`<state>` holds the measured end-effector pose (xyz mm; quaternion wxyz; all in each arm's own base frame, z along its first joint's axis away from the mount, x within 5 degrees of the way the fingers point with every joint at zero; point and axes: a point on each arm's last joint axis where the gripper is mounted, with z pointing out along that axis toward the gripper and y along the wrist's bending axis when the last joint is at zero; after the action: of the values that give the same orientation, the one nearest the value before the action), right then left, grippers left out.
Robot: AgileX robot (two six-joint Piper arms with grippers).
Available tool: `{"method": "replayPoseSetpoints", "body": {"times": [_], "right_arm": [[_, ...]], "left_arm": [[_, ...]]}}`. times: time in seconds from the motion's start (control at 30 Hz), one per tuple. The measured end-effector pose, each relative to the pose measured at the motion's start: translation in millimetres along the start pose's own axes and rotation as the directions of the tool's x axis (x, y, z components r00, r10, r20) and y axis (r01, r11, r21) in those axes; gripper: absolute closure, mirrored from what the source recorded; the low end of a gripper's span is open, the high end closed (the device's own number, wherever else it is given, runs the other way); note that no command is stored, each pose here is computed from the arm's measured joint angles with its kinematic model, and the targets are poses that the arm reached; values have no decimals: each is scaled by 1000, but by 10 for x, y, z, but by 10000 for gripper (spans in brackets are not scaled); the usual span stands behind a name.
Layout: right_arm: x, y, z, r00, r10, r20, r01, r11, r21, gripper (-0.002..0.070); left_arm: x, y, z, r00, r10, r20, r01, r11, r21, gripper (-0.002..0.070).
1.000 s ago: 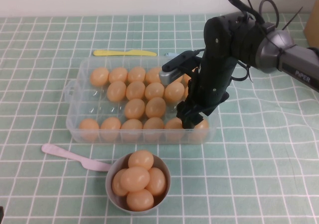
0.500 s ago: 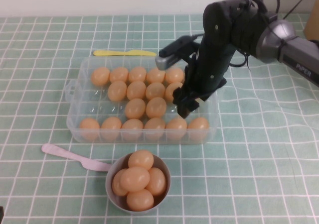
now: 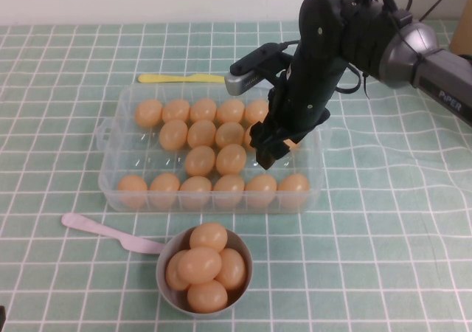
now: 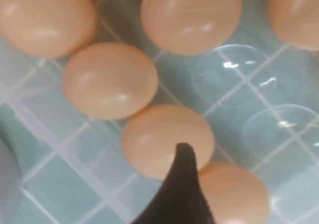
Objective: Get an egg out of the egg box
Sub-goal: Pick up the egg from the plastic box
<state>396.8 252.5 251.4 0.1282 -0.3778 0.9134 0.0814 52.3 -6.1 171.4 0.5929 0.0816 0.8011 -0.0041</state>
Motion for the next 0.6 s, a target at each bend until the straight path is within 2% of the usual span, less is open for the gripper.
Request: {"method": "replayPoseSetpoints", "body": {"times": [0.17,0.37,0.6], "right_arm": [[9,-28,6,987,-163,-16,163,986,28,127],[9,-30,6,937,-348,-22,348,937,25,128],[70,-30,66,920,-389,-47,389,921,5,197]], "left_arm": [[0,0,0,1000,0,0,0,1000,0,678],[0,0,0,1000,0,0,0,1000,0,678],[0,0,0,1000,0,0,0,1000,0,678]]}}
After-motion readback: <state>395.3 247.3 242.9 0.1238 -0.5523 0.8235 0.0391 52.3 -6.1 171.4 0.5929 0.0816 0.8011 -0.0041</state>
